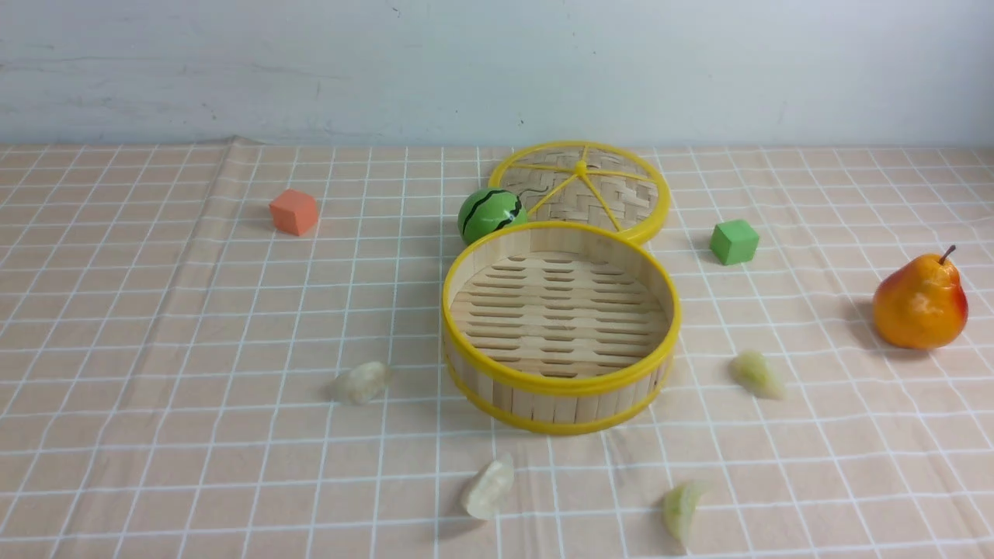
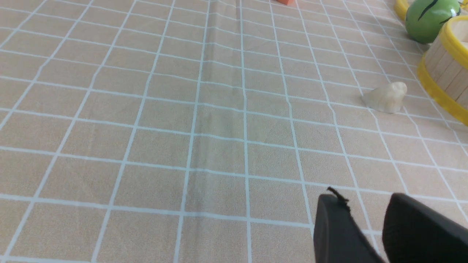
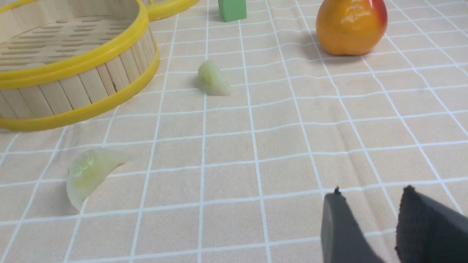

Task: Put the dumplings into the steamer on the table with the brown tablecloth.
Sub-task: 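Reach for and grasp a dumpling on the table with the left gripper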

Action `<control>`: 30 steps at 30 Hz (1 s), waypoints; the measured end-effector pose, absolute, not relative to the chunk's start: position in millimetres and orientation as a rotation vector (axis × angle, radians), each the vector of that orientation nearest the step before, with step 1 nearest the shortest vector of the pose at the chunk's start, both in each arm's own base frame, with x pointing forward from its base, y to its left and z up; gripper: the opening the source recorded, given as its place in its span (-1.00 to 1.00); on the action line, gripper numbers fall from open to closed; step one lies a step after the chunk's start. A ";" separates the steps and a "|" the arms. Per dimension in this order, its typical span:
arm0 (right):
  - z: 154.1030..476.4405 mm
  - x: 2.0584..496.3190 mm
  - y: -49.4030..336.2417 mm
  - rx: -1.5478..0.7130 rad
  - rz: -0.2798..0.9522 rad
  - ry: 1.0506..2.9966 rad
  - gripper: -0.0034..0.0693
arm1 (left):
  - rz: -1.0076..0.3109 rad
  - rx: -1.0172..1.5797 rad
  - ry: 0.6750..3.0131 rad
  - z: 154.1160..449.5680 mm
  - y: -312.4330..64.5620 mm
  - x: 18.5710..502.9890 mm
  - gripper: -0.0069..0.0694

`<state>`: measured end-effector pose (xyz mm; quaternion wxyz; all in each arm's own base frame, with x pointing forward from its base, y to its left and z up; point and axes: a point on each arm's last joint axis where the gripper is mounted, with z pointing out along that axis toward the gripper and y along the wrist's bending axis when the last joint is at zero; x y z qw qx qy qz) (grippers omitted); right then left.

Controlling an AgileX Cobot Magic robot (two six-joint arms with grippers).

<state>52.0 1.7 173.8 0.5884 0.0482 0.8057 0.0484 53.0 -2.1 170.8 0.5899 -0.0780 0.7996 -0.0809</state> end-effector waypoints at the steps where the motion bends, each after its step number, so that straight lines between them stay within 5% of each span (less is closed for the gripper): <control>1: 173.8 52.0 1.7 0.112 0.113 1.877 -0.25 | -0.188 -0.182 1.861 170.8 -2.1 53.0 -0.30; 30: 173.8 52.0 1.7 0.112 0.113 1.877 -0.25 | -0.188 -0.182 1.862 170.8 -2.1 53.0 -0.22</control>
